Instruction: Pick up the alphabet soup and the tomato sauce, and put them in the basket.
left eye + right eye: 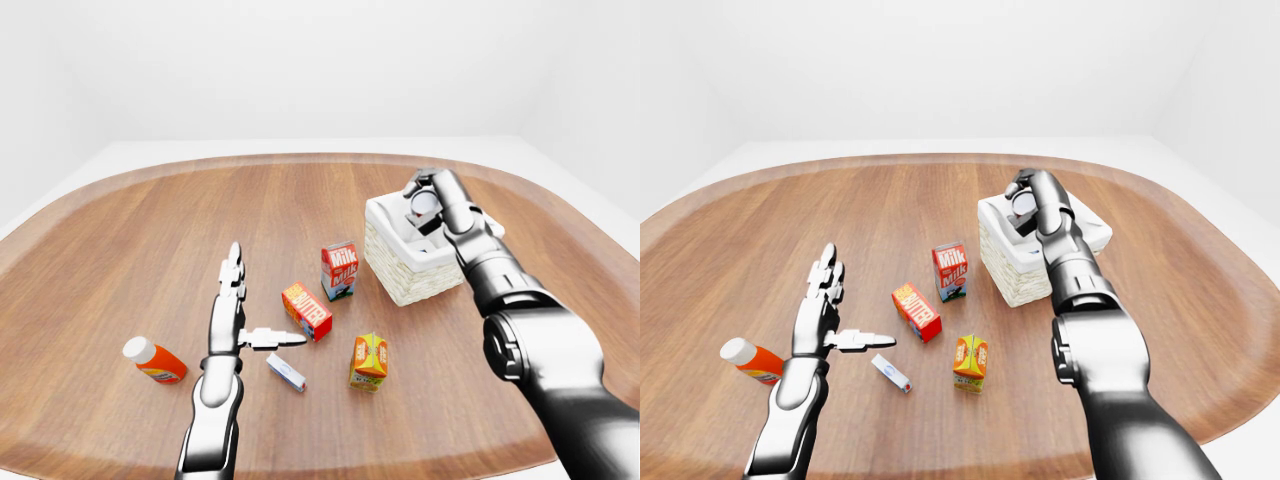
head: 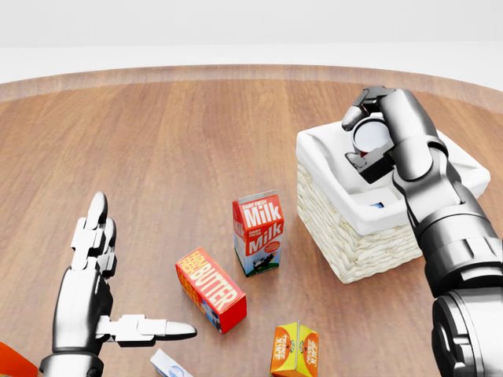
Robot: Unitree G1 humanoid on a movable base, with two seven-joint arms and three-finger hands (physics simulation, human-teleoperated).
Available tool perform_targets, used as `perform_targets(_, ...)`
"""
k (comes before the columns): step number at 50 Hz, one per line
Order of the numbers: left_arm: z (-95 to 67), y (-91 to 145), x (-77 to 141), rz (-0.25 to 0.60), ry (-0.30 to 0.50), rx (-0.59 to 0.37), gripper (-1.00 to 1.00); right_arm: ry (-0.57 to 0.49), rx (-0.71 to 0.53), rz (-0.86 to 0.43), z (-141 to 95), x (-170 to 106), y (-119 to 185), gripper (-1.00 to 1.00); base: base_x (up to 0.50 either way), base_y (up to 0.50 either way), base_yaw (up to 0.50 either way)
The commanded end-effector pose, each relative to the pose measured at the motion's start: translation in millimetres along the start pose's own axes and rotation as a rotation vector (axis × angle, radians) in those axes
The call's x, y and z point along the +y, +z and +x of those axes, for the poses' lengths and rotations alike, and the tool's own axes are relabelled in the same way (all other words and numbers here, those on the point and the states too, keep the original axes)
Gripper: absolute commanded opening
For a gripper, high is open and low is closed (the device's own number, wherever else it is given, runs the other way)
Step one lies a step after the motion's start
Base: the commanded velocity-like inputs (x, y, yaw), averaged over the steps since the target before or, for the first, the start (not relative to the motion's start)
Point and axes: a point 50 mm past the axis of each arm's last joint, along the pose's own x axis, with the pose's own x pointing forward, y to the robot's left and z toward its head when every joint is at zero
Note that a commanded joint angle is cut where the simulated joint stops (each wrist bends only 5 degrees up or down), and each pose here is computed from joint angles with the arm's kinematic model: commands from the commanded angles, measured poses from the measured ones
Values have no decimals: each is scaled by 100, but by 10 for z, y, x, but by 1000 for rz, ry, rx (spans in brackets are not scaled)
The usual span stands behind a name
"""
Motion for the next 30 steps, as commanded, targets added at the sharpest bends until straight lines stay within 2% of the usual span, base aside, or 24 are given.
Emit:
perform_targets(1,-2,17,6,-19,-3,-7,100,-25,34,13,-2,15,-46,-100,0,0,0)
perform_targets(8,-2,16,5,-19,-4,-7,100,-23,50,39,-19,78,-87,-100,0,0,0)
perform_targets(16,-3,-10,7,-19,-6,4,100,-36,92,129,-50,123,-190,-100,0,0,0)
perform_targets(30,-4,-26,0,-17,-9,11,100,-39,140,123,-110,186,-375,-100,0,0,0)
